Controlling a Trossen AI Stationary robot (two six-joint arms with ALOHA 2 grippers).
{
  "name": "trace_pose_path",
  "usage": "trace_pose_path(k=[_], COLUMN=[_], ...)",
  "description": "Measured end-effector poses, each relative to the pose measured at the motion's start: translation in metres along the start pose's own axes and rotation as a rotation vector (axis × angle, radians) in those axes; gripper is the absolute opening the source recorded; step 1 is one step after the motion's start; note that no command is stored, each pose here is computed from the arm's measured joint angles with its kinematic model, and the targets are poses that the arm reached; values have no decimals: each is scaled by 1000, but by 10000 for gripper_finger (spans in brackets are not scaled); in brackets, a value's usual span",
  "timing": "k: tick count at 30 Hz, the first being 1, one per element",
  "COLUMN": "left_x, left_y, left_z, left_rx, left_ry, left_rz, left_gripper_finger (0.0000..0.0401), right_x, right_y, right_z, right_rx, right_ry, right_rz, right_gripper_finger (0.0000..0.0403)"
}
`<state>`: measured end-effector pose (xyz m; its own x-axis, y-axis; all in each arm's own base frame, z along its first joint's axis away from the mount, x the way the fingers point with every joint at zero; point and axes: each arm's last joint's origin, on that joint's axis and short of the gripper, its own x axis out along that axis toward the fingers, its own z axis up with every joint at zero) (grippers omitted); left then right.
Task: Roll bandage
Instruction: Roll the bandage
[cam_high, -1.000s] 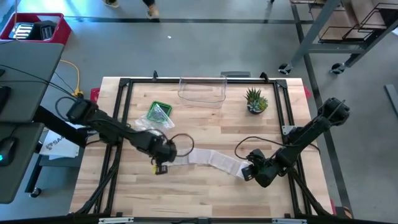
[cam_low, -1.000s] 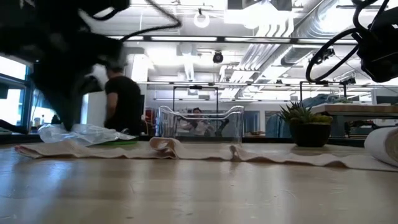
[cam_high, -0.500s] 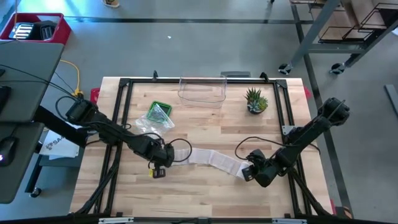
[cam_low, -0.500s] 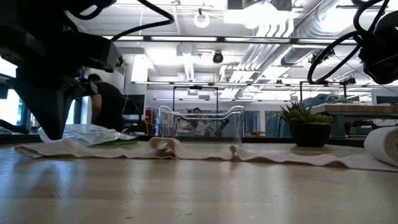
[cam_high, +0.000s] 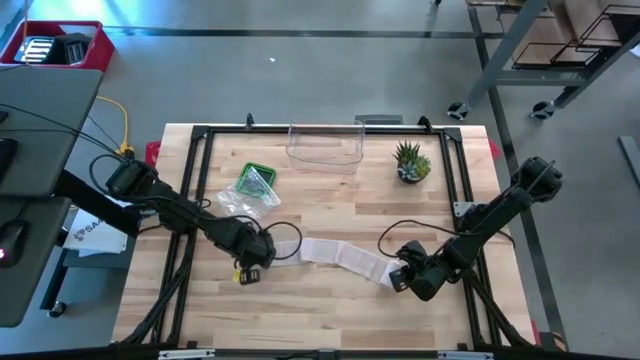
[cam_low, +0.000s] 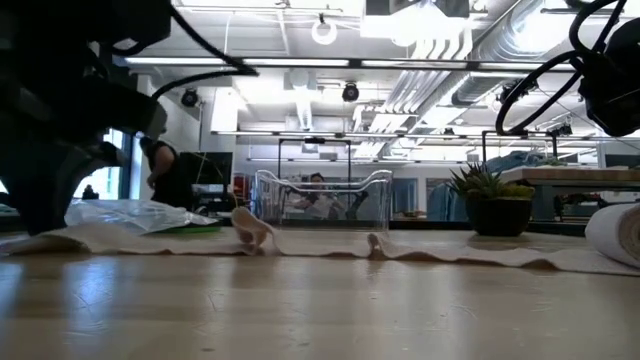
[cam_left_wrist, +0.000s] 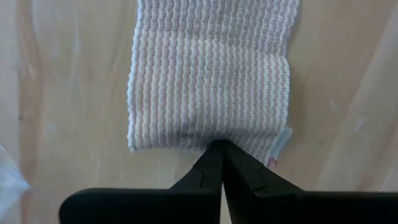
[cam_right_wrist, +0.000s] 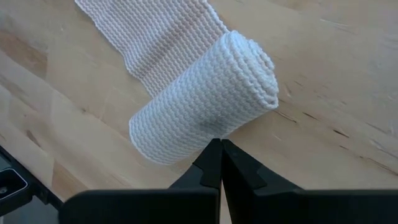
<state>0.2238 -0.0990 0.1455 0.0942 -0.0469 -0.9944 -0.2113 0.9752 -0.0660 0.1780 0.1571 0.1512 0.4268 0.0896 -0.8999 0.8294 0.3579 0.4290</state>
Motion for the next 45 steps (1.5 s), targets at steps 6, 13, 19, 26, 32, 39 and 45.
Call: trace_pose_path(k=[6,13,19,26,32,39,45], left_x=[1,1,3,15,20,19,15], left_y=[1,5,8,15,19,27,25], left_z=[-2,-7,-15,-34,-43,-54,-51], left_rx=[-3,-73,-136,-261,-299,-339,-285], left_ry=[12,67,153,331,427,510,480], left_rz=[-4,34,21,-50,-71,32,19], left_gripper_finger=[0,0,0,0,0,0,0], right_x=[0,0,0,0,0,0,0], right_y=[0,0,0,0,0,0,1], right_z=[0,0,0,0,0,0,0], right_rx=[1,1,1,1,1,1,2], right_ry=[0,0,1,2,1,0,-2], right_rz=[1,1,2,5,3,4,7], right_gripper_finger=[0,0,0,0,0,0,0])
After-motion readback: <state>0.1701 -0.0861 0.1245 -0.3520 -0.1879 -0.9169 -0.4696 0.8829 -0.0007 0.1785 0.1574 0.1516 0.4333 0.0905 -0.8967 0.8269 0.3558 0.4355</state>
